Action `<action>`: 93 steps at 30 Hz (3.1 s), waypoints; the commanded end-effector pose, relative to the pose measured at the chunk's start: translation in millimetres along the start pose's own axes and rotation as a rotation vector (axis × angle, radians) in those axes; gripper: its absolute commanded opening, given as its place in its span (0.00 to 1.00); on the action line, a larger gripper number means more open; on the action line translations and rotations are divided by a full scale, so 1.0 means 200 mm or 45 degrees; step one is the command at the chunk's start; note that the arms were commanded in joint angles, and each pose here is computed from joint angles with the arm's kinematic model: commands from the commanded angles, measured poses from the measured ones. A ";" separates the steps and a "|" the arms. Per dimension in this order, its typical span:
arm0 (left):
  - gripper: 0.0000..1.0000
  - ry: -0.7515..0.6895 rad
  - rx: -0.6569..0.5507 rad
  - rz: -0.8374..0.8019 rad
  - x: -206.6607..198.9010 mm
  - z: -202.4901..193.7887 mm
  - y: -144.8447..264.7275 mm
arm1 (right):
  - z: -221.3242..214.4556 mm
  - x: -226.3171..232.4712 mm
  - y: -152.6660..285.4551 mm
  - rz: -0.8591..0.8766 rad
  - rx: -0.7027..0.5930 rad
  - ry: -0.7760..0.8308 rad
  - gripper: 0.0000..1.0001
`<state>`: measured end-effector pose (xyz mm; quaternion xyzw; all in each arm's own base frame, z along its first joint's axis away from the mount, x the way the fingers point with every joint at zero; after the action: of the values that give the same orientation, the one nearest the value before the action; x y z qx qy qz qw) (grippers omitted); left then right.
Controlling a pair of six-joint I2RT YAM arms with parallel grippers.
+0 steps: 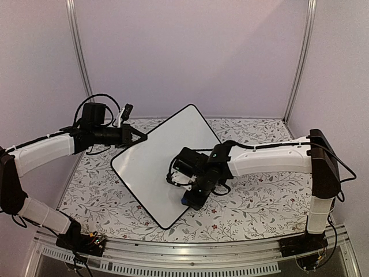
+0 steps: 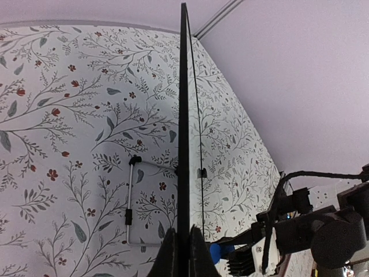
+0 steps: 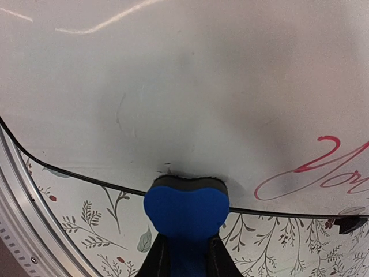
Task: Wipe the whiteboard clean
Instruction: Erase the whiteboard at the center of the board.
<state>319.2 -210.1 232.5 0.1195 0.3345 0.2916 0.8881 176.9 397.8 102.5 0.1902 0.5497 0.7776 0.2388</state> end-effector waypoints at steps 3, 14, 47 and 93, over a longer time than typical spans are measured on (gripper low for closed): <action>0.00 0.008 -0.008 0.094 0.08 -0.01 0.01 | -0.12 0.03 -0.09 0.014 0.127 0.023 0.07; 0.00 0.011 -0.008 0.093 0.08 -0.01 0.01 | 0.12 0.02 0.03 -0.083 -0.115 0.014 0.07; 0.00 0.019 -0.009 0.090 0.09 -0.01 0.01 | -0.04 0.07 -0.09 -0.122 0.055 0.060 0.08; 0.00 0.018 -0.012 0.085 0.08 -0.01 0.02 | -0.08 -0.02 -0.10 -0.265 0.115 0.087 0.08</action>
<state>319.5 -208.6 232.3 0.1189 0.3322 0.2895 0.8898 169.6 423.7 108.7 0.0946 0.5487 0.7863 0.2677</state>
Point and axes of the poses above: each gripper's point midway between its finger pads, its own y axis back along the fingers, its own x axis along the line the jaws close on, z = x × y, the point moved 3 cm from there along y, back along the fingers, and after that the axes turned 9 degrees about -y, right-handed, at the moved point
